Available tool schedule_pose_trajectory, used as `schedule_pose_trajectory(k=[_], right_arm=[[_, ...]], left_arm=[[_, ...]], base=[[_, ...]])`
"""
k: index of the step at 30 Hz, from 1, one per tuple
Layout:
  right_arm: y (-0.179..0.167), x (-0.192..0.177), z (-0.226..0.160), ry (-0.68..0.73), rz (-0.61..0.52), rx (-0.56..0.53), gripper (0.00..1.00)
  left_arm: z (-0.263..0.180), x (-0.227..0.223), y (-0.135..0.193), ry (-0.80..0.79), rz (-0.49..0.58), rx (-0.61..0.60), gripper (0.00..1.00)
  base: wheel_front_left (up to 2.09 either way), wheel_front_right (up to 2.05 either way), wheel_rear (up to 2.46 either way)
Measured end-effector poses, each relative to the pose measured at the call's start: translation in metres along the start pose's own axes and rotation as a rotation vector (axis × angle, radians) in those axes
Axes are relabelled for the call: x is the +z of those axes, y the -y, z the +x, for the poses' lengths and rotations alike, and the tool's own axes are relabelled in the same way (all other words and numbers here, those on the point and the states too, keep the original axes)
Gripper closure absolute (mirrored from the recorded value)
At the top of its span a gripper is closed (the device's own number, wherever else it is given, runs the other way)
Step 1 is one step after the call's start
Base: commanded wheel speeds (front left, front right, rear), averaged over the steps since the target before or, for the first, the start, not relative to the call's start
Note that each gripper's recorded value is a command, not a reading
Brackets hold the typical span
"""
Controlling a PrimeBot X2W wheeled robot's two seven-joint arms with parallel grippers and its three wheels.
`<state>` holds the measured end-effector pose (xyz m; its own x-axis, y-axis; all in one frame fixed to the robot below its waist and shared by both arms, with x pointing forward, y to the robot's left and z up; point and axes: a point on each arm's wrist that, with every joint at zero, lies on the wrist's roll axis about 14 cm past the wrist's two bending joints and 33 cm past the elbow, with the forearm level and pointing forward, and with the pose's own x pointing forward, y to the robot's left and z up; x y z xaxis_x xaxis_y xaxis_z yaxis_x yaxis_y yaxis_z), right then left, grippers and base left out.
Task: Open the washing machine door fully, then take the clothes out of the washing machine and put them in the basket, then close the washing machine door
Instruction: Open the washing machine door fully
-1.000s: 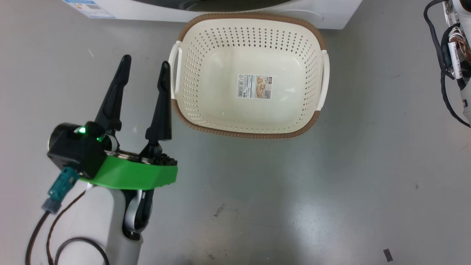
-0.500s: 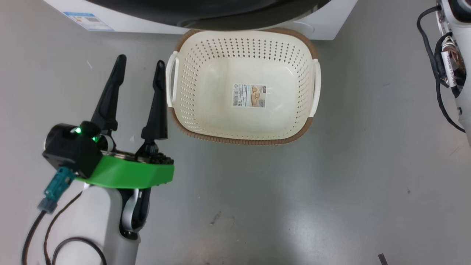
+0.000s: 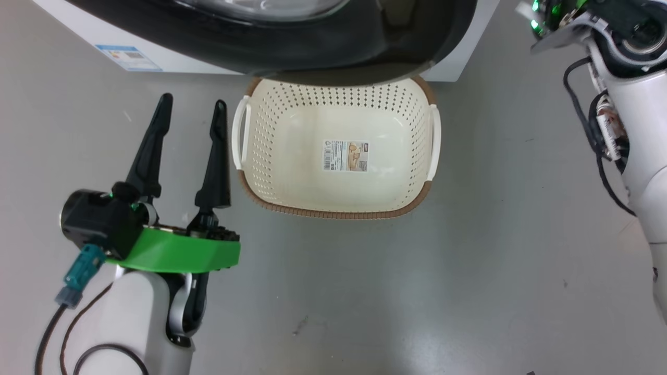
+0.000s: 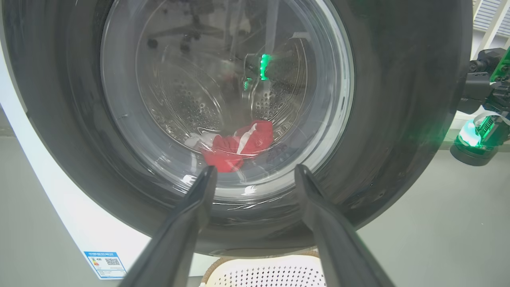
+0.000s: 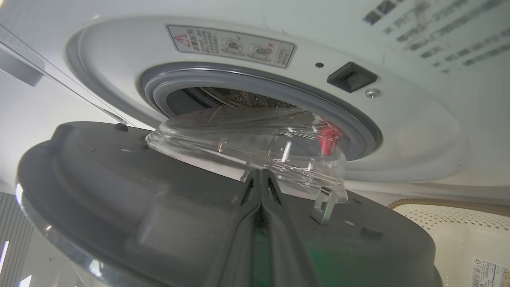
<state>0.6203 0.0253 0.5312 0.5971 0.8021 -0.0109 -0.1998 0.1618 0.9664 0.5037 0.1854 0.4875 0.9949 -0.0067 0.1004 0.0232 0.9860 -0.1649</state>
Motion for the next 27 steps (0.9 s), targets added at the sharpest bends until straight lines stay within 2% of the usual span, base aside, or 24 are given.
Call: schedule_pose_trajectory(k=[16,27], right_arm=[[-0.015,-0.049,-0.014,-0.096,0.001,0.002,1.0],[-0.018,-0.057,-0.023,-0.105,-0.022,-0.009,1.0]], left_arm=[[-0.012,0.014,0.002,0.021,-0.003,0.004,0.0],[-0.011,0.015,0.011,0.025,-0.016,-0.017,0.0]], base=[[0.0,0.0,0.0],[0.0,0.0,0.0]])
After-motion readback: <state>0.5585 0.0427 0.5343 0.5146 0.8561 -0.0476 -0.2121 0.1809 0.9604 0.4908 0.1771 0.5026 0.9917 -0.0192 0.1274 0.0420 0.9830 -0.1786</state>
